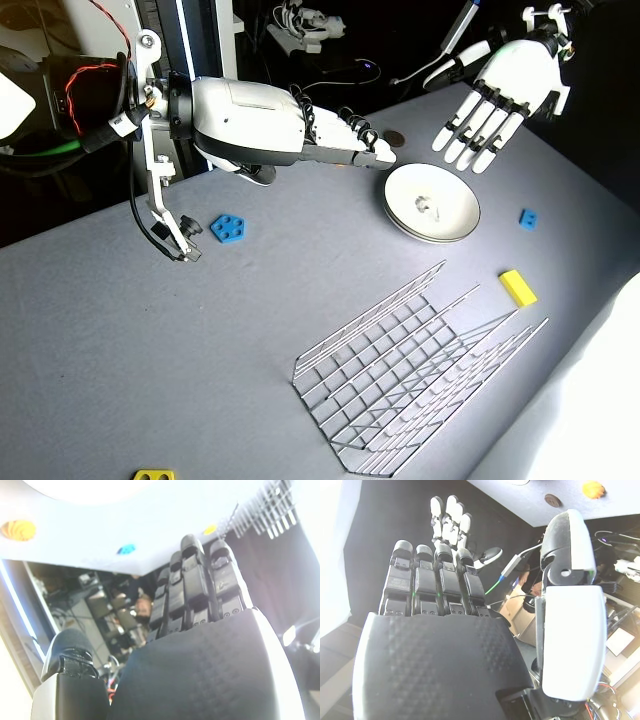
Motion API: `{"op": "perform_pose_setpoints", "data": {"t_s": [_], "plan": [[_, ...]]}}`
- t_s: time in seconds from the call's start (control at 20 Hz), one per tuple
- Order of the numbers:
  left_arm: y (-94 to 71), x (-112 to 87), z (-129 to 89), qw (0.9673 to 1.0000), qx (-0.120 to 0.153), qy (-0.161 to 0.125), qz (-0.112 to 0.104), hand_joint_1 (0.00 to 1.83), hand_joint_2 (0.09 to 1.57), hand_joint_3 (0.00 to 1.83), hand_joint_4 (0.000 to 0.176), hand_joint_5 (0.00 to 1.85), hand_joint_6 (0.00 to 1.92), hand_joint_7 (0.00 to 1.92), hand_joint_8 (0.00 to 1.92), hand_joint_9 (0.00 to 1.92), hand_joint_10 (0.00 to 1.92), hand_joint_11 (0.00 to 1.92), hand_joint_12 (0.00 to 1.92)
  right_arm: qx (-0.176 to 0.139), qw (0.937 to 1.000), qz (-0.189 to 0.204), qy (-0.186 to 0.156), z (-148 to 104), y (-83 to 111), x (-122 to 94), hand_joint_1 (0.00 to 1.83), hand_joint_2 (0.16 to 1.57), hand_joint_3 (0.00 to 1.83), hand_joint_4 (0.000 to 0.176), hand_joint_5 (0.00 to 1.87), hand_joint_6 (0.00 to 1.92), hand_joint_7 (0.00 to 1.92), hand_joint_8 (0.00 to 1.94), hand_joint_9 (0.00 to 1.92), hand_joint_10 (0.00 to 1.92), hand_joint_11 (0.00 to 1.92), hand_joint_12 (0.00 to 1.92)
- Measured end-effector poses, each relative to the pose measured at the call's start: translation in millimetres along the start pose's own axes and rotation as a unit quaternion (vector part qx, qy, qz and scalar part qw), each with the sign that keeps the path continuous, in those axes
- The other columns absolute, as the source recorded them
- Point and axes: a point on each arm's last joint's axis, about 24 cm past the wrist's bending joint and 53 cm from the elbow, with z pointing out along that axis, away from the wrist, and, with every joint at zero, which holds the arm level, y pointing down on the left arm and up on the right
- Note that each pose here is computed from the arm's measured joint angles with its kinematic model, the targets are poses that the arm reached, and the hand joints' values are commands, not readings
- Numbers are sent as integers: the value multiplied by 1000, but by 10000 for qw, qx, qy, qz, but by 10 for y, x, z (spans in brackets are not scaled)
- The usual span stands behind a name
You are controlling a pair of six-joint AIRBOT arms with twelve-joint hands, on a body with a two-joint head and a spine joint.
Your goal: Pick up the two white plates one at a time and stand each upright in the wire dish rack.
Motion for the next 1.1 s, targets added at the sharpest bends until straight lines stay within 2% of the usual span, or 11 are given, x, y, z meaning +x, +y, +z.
{"op": "perform_pose_setpoints", "data": {"t_s": [0.2,0.35,0.4,0.5,0.6,0.7,0.75,0.85,0.95,1.1], "plan": [[-90,189,-24,9991,221,357,18,0,1068,10,0,88,6,92,7,85,6,0,251,-31,10000,-40,15,-1,15,8,0,1126,7,0,0,0,0,0,0,0,0,0],[-111,223,-84,9985,299,455,56,0,1069,4,0,63,5,61,5,58,2,0,191,-25,10000,-31,12,-1,12,7,0,1128,7,0,0,0,0,0,0,0,0,0],[-136,251,-94,9978,349,548,123,0,1073,3,0,79,5,81,6,75,5,0,229,-26,10000,-32,12,-1,12,7,0,1131,8,0,0,0,0,0,0,0,0,0],[-232,299,-114,9949,546,743,415,0,1075,2,0,100,5,120,9,113,9,0,286,-26,10000,-25,21,-1,12,11,0,1127,5,0,0,0,0,0,0,0,0,0],[-277,267,-108,9939,633,743,510,0,1079,3,0,96,1,112,2,108,3,0,264,5,10000,16,44,-1,-2,22,0,1128,5,0,0,0,0,0,0,0,0,0],[-288,242,-79,9939,660,748,467,0,1077,0,0,70,0,77,0,78,0,0,216,35,9999,51,88,-3,-17,51,0,1125,3,0,0,0,0,0,0,0,0,0],[-277,269,-79,9936,641,809,457,0,1080,1,0,57,1,64,1,64,1,0,176,34,9999,66,109,-3,-16,71,0,1124,3,0,0,0,0,0,0,0,0,0],[-245,340,-87,9927,590,943,469,0,1078,0,0,97,2,114,1,112,1,0,273,36,9999,53,125,-2,-16,79,0,1123,2,0,0,0,0,0,0,0,0,0],[-172,379,-98,9919,548,1003,560,0,1084,2,0,99,2,87,1,82,0,0,262,29,9999,37,112,0,-13,74,0,1125,3,0,2,1,0,0,0,0,0,0],[34,458,-111,9907,390,1095,714,0,1082,0,0,100,2,106,6,98,4,0,247,17,9999,26,110,4,-7,76,15,1134,5,0,2,0,1,0,0,0,0,0]]}}
